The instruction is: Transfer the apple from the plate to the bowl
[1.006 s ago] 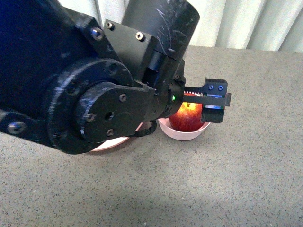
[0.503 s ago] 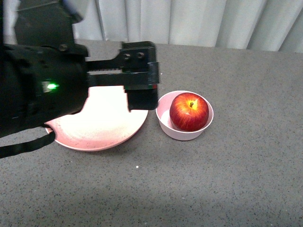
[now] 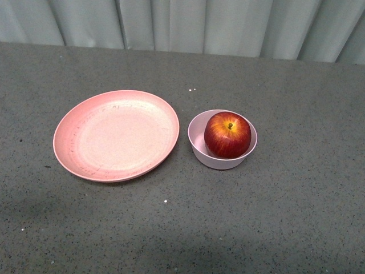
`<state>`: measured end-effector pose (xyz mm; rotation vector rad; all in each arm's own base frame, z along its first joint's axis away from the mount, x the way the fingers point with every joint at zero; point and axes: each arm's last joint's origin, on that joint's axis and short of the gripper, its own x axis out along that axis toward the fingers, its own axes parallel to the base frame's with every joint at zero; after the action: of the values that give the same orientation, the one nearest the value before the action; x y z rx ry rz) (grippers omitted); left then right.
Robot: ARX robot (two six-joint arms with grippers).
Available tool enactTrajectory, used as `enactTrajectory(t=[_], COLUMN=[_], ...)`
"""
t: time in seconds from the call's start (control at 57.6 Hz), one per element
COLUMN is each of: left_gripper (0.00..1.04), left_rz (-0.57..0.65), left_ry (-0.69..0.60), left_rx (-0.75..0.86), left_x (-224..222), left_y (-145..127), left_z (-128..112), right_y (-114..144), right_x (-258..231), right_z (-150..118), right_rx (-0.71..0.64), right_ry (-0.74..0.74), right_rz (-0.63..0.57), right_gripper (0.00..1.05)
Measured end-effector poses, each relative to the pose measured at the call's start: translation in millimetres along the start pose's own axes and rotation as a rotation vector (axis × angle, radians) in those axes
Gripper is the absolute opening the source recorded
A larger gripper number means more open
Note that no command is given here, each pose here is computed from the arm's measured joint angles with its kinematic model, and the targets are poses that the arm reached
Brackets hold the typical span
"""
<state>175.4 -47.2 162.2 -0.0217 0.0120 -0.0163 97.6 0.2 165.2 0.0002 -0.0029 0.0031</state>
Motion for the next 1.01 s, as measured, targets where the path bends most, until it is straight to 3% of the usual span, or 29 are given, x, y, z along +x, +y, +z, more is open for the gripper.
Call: enactTrajectory(t=[0.208,0.711,1.006], left_gripper=[0.04,0.04,0.04], left_rz=[0.01,0.016,0.016], left_ry=[0.005,-0.026,-0.034], left_rx=[0.009,0.014,0.015], left_x=[-15.9,-43.9,-54.9], left_y=[17.6,45.4,45.8], left_z=[-0.5,9.2,11.5], right_y=[0.0,0.0,0.0], right_x=[0.0,0.0,0.0], right_z=[0.0,0.0,0.0], right_rx=[0.0,0.0,0.0], right_ry=[0.0,0.0,0.0], right_rz=[0.0,0.0,0.0], right_gripper=[0.95,0.95,0.95])
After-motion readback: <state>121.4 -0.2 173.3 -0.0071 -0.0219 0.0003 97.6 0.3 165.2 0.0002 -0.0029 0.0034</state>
